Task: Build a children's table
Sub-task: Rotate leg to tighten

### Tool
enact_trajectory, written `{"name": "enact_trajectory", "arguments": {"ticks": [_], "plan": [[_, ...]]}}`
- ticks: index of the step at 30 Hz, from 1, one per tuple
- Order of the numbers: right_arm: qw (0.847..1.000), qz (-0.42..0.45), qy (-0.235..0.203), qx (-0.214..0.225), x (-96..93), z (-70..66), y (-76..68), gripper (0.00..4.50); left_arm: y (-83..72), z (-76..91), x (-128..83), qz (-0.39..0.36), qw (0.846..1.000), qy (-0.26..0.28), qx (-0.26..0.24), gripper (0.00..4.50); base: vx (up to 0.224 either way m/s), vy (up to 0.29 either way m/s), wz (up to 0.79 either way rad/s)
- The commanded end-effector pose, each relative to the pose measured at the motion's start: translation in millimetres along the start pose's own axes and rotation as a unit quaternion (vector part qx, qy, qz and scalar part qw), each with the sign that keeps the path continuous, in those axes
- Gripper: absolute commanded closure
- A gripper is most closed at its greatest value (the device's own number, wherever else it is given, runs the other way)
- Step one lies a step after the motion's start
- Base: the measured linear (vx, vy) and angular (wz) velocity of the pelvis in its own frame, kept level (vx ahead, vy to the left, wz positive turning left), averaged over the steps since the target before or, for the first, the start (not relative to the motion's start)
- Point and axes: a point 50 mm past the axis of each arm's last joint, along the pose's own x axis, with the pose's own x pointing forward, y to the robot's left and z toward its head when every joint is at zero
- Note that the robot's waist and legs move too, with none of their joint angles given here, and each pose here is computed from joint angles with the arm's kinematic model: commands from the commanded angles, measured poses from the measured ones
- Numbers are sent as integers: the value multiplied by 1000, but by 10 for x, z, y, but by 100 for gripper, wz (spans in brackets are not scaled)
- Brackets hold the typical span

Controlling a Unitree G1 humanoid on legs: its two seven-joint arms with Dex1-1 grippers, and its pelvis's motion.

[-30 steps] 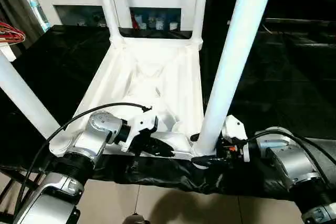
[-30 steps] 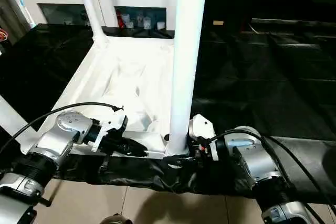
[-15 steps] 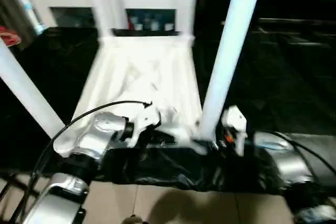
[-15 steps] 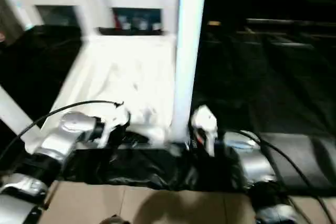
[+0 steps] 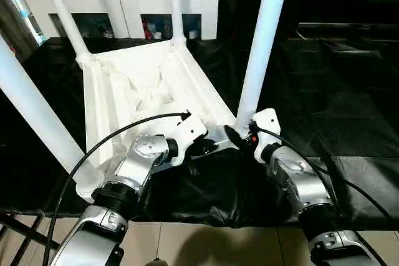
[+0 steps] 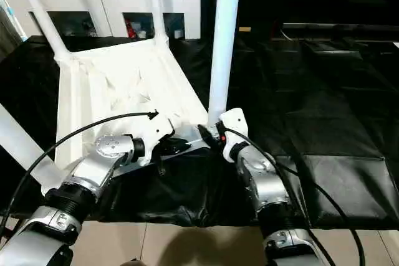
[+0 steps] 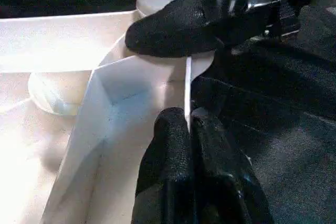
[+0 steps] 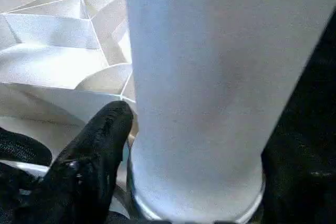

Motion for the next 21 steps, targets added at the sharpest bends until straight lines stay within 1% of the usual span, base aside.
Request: {"name": "enact_trajectory", "arguments": {"ticks": [1, 2, 4, 5, 6, 7, 9, 11, 13, 14, 17, 18, 19, 20, 21], "plan": [[996, 90, 29, -1, 98, -98, 359, 77, -169, 282, 173, -41, 997, -62, 34, 450, 0, 0, 0], [995, 90, 28, -5, 86, -92, 336, 62, -165, 278, 158, -45, 996, -63, 37, 450, 0, 0, 0], [994, 107, 23, -11, 40, -75, 279, 62, -156, 245, 109, -57, 996, -60, 45, 450, 0, 0, 0], [994, 107, 23, -11, 40, -75, 279, 62, -156, 245, 109, -57, 996, -60, 45, 450, 0, 0, 0], [991, 130, 18, -27, -13, -60, 239, 62, -149, 216, 64, -71, 994, -58, 51, 450, 0, 0, 0], [981, 182, 12, -63, -133, -36, 177, 62, -130, 161, -32, -96, 992, -54, 59, 450, 0, 0, 0], [970, 225, 9, -92, -236, -20, 136, 62, -115, 137, -112, -114, 990, -59, 57, 450, 0, 0, 0], [966, 241, 10, -93, -272, -14, 120, 62, -105, 131, -140, -119, 990, -59, 56, 450, 0, 0, 0], [955, 282, 13, -96, -357, -1, 88, 62, -87, 113, -212, -139, 987, -58, 58, 450, 0, 0, 0], [946, 307, 14, -102, -406, 9, 77, 62, -73, 102, -251, -150, 985, -55, 59, 450, 0, 0, 0], [929, 352, 17, -112, -491, 24, 68, 62, -50, 90, -313, -168, 983, -52, 63, 450, 0, 0, 0], [929, 352, 17, -112, -491, 24, 68, 62, -50, 90, -313, -168, 983, -52, 63, 450, 0, 0, 0], [925, 361, 19, -112, -509, 26, 68, 62, -46, 89, -325, -171, 982, -51, 64, 450, 0, 0, 0], [907, 401, 32, -122, -579, 24, 66, 62, -20, 92, -369, -186, 979, -50, 66, 450, 0, 0, 0], [899, 416, 39, -128, -608, 20, 65, 62, -8, 93, -388, -192, 978, -48, 68, 450, 0, 0, 0]]}}
